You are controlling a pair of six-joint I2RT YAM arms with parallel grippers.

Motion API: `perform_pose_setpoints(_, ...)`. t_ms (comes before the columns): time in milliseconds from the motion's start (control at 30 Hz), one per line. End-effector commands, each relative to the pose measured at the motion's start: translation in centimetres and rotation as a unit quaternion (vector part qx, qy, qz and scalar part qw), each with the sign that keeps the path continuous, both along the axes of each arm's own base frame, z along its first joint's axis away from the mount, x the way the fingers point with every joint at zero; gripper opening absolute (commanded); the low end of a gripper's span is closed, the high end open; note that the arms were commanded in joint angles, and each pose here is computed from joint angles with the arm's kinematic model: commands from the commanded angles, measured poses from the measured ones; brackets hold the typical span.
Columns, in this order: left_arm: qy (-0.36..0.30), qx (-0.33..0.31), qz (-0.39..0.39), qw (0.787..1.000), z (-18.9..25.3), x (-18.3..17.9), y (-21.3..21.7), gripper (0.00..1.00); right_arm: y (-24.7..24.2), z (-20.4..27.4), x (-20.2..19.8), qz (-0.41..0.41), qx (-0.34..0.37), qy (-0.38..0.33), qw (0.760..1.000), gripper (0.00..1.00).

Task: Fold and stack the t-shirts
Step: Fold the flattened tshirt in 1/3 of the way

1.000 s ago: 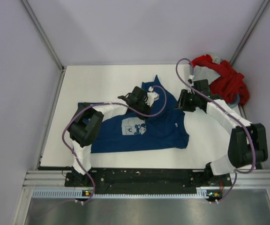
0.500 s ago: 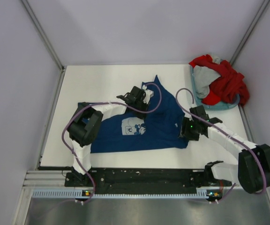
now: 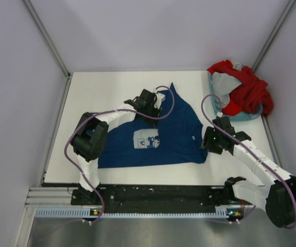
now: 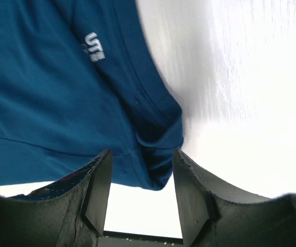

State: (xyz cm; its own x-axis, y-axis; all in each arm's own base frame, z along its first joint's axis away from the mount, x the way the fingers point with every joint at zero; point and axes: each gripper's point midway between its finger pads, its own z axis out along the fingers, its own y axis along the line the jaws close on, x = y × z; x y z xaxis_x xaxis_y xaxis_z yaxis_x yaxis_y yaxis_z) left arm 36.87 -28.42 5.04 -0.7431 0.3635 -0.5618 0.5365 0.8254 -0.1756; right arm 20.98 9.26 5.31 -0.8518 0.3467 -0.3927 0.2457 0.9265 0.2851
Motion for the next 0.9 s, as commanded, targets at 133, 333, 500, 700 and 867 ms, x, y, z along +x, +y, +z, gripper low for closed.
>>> perform_pose_setpoints(133, -0.098, 0.047, -0.191, 0.976, 8.6, -4.4, 3.8, 0.41, 2.3, 1.5, -0.9, 0.019, 0.057, 0.016, 0.998, 0.48)
perform_pose_setpoints(333, -0.027, 0.192, -0.207, 0.959, 3.2, -9.8, 13.0, 0.40, 3.2, -0.9, -1.8, 0.014, 0.092, 0.032, 0.995, 0.39)
perform_pose_setpoints(500, 0.022, 0.245, -0.159, 0.956, -0.8, -12.3, 18.8, 0.39, 0.9, -2.4, -1.6, -0.037, 0.054, 0.017, 0.998, 0.03)
perform_pose_setpoints(700, 0.045, 0.262, -0.134, 0.955, -3.5, -13.6, 21.0, 0.38, -2.2, -2.4, -1.7, -0.140, 0.063, -0.024, 0.988, 0.00)
perform_pose_setpoints(867, 0.024, 0.242, -0.133, 0.961, -1.9, -12.9, 20.2, 0.39, -3.5, -1.9, -1.5, -0.175, 0.045, -0.037, 0.983, 0.01)
